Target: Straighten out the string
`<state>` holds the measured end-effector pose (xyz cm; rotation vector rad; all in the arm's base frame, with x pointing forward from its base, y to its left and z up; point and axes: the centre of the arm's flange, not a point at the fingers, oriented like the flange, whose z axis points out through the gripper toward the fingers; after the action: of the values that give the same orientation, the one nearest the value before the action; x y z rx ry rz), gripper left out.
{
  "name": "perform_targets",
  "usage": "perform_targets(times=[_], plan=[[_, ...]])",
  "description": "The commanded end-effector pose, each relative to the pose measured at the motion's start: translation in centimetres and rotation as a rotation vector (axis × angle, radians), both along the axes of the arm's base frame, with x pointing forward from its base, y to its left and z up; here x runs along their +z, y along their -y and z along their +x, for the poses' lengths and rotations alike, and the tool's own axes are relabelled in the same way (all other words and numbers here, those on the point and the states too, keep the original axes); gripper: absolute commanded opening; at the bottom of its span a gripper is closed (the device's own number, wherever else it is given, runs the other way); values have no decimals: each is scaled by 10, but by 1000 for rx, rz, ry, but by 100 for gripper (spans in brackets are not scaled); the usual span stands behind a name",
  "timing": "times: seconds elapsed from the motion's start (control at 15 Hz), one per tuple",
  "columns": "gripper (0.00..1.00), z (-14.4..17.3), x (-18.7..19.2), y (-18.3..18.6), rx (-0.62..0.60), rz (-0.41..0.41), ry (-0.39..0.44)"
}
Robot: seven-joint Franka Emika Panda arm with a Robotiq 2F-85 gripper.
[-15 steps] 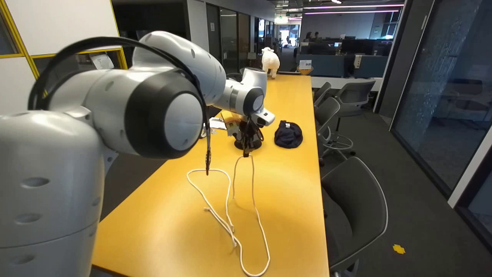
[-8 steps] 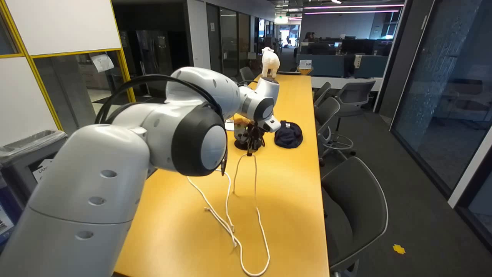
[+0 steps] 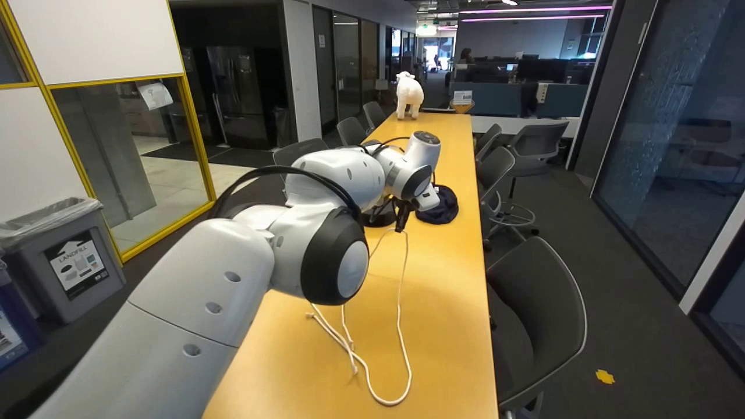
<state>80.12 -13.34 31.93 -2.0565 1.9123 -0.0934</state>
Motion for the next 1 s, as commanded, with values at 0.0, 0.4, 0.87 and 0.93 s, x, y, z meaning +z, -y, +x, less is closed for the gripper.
perform_targets(times=[0.0, 0.4, 0.87, 0.93], plan=[[1, 76, -16, 21, -128, -51, 34], [1, 81, -56, 52, -279, -93, -22], [1, 79, -67, 81, -403, -101, -35], [4, 79, -67, 83, -409, -94, -37]])
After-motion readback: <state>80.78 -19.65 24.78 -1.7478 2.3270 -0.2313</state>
